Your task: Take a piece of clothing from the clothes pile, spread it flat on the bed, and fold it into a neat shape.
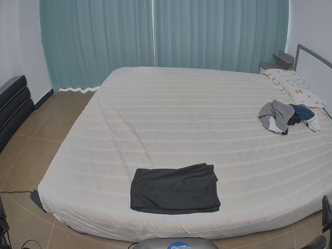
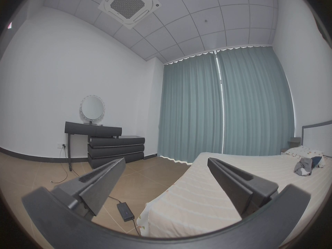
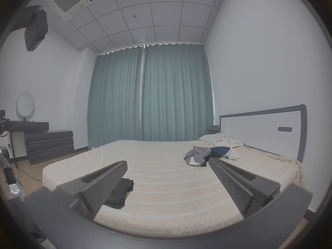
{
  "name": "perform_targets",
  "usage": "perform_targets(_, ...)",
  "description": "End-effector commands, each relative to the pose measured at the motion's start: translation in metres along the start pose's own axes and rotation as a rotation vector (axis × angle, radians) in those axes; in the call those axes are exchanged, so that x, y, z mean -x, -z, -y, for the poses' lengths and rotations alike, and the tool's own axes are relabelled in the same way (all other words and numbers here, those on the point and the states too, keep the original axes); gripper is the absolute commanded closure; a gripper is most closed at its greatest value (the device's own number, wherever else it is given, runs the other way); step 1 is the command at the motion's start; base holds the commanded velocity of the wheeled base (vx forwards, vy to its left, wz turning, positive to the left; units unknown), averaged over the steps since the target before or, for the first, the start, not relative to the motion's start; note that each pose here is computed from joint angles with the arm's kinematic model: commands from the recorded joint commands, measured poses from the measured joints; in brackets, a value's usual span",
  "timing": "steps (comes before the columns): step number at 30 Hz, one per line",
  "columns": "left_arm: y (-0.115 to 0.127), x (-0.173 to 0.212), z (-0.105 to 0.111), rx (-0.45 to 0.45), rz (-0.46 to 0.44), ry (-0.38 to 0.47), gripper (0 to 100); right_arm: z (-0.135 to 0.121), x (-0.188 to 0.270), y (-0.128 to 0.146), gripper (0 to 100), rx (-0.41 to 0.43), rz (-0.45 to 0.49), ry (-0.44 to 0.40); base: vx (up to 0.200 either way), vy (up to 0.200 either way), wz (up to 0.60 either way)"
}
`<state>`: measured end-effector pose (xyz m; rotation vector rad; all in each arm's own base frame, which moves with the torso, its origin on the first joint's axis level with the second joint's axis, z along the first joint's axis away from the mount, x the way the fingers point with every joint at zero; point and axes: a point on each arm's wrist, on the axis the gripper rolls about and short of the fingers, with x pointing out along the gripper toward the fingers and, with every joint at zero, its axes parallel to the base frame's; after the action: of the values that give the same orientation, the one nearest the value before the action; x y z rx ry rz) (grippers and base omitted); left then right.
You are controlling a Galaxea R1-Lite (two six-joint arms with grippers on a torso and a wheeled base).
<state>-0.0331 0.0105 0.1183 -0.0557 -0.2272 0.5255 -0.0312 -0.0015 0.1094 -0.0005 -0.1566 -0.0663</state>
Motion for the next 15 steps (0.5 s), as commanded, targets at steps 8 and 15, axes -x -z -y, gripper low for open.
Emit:
perform_targets(8, 0.028, 0.0, 0.004, -0.055, -0.073, 0.203, 0, -0.001, -0.004, 0.027, 0, 0.022, -0.08, -0.015, 0.0, 0.0, 0.0)
perform_targets(15, 0.037, 0.001, 0.006, -0.085, -0.158, 0.296, 0, -0.001, -0.002, 0.034, 0, 0.017, -0.179, -0.038, 0.0, 0.0, 0.0)
